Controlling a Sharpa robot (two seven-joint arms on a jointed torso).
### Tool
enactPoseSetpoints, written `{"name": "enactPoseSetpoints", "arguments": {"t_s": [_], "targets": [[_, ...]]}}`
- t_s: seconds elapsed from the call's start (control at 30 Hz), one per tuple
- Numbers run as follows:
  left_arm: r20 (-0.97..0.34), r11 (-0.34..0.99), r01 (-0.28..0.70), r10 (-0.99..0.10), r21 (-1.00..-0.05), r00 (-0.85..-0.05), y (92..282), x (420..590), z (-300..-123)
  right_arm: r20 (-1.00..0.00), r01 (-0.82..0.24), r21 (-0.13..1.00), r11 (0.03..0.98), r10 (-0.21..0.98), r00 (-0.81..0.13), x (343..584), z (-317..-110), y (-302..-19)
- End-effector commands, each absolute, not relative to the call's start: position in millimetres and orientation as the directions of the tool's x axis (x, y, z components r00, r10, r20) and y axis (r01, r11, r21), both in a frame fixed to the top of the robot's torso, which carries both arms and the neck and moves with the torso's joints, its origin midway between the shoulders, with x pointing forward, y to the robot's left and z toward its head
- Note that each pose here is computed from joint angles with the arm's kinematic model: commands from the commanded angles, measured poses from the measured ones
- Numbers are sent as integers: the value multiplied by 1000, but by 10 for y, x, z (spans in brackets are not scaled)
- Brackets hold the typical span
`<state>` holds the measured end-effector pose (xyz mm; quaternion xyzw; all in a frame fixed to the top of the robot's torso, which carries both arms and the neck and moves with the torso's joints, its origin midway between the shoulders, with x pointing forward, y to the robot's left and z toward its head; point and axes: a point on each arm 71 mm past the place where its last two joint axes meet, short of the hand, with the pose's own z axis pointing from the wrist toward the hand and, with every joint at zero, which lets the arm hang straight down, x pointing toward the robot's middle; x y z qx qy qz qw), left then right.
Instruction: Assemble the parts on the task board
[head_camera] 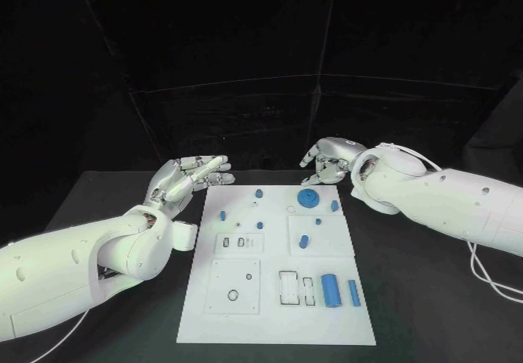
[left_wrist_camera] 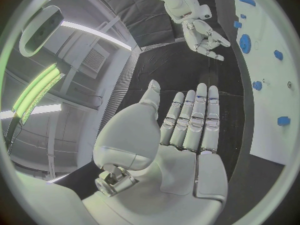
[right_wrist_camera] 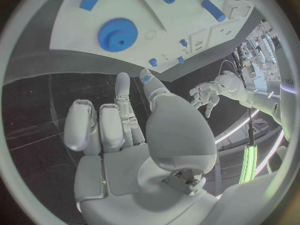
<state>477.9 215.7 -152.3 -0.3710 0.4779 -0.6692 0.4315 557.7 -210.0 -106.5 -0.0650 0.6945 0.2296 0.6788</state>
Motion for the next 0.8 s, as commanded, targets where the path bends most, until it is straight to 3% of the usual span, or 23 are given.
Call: {"name": "enactPoseSetpoints", "arguments": {"t_s": [0.03,0.8], "targets": [[86,-185,244,-926,-952,-366,2151,4776,-1495,-956,-319,281,905,236,-174,5587,-1118,-2193],[88,-188,242,-924,-952,-372,2140,4782,-1498,-959,-320,238,917,170,-226,5660,-1219,-2115]]}}
